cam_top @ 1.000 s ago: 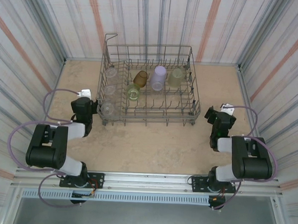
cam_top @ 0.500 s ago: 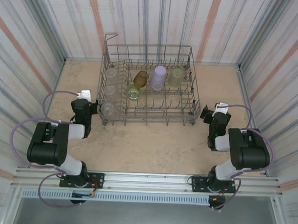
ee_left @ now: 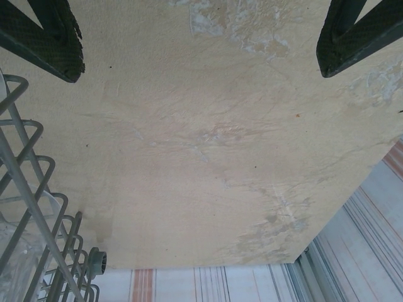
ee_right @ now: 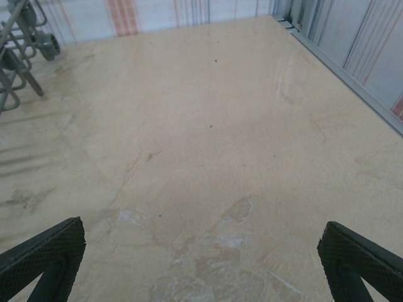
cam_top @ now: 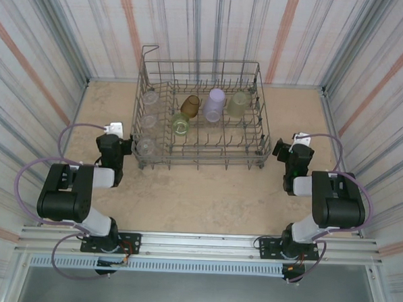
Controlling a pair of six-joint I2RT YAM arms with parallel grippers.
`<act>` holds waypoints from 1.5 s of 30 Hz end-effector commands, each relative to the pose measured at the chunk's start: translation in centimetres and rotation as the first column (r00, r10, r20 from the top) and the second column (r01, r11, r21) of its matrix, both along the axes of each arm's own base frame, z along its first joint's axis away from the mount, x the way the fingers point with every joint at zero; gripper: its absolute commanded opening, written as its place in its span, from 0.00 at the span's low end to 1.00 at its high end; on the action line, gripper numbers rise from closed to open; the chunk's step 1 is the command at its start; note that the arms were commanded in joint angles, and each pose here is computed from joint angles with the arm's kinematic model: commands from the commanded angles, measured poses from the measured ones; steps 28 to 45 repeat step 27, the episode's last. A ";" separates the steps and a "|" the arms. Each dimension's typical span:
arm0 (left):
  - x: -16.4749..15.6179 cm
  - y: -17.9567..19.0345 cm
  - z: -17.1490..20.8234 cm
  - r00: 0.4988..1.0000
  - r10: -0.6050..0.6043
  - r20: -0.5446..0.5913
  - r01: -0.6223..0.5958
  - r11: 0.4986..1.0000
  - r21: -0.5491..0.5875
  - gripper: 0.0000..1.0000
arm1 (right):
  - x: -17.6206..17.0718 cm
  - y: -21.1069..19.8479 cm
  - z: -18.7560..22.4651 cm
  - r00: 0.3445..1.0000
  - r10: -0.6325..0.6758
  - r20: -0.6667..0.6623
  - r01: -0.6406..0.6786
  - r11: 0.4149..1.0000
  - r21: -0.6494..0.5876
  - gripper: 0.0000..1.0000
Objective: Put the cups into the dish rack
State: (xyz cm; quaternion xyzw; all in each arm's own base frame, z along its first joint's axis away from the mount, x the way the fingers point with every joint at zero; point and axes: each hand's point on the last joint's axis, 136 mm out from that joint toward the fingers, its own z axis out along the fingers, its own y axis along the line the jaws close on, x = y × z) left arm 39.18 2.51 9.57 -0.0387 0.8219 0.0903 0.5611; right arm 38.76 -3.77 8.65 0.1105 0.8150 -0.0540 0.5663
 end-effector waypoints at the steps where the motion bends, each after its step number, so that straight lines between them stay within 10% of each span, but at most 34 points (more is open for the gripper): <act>1: -0.1 -1.6 -0.3 0.997 -0.073 -0.005 0.073 0.997 -0.025 0.99 | 0.1 0.2 -0.1 1.000 0.008 -0.009 -0.008 1.000 -0.001 0.99; 45: 0.0 -1.7 -0.3 0.997 -0.075 -0.005 0.074 0.997 -0.018 0.99 | 0.1 0.2 -0.2 1.000 0.010 -0.014 -0.010 1.000 0.003 0.99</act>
